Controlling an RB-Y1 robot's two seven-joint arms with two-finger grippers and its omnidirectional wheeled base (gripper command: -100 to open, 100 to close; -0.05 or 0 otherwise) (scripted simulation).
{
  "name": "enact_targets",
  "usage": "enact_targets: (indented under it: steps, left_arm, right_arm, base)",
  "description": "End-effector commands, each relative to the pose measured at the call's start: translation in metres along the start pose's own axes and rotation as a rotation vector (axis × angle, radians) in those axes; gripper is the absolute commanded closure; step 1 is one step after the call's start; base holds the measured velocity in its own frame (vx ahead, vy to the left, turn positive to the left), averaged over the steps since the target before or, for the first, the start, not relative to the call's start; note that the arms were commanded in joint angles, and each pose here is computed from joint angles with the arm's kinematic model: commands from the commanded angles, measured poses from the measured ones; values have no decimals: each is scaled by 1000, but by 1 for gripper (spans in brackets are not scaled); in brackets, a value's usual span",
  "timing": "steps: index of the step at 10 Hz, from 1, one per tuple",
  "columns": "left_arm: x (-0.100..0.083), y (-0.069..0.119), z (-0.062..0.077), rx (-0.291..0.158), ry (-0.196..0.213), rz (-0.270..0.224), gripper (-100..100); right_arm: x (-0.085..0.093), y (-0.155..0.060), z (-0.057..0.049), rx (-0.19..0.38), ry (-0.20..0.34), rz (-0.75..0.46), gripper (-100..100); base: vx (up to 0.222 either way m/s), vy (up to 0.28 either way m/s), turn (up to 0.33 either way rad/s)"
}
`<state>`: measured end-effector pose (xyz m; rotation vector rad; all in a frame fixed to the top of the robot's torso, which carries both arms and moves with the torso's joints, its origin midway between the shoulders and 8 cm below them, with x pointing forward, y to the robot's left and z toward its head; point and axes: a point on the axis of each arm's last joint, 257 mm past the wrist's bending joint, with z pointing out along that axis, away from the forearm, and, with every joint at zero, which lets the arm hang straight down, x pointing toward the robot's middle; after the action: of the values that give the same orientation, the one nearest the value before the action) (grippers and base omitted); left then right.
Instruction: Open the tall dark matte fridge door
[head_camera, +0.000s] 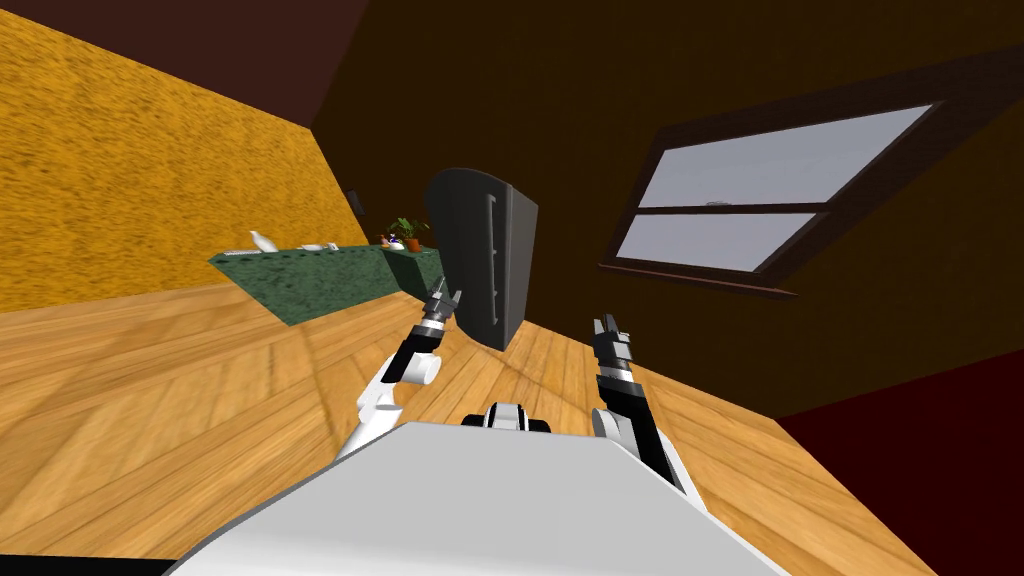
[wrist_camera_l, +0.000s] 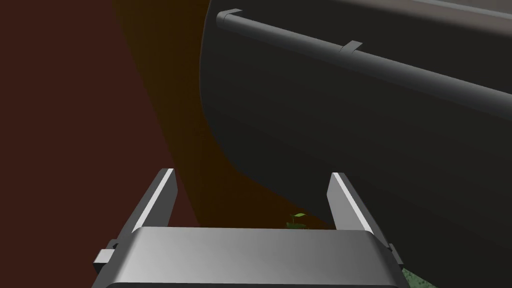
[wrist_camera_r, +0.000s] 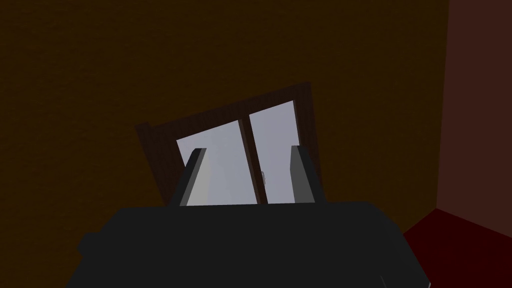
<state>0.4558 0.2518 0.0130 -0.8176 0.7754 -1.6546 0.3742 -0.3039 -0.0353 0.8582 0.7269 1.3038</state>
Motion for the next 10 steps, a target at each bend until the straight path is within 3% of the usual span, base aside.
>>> enact_targets:
  steps: [1, 2, 3, 4, 5, 8, 10]
  left_arm:
    - [-9, 20, 15, -47, -1, -22, -100]
    - [-8, 18, 17, -41, 2, -23, -100]
    - [-15, 29, 25, -72, -3, -34, -100]
    - [-14, 27, 28, -66, 0, -35, -100]
    - [-21, 36, 38, -93, -5, -46, -100]
    - [-28, 44, 51, -115, -10, -57, -100]
    - [-45, 58, 70, -166, -33, -76, -100]
  right_arm:
    - [0, 0, 0, 0, 0, 0, 0]
    - [0, 0, 0, 0, 0, 0, 0]
    - [0, 0, 0, 0, 0, 0, 0]
    - [0, 0, 0, 0, 0, 0, 0]
    - [0, 0, 0, 0, 0, 0, 0]
    - [0, 0, 0, 0, 0, 0, 0]
    - [0, 0, 0, 0, 0, 0, 0]
  base:
    - [66, -102, 36]
    - [52, -80, 22]
    - [59, -76, 39]
    - [49, -82, 22]
    - [52, -105, 39]
    - [43, -97, 28]
    - [63, -122, 54]
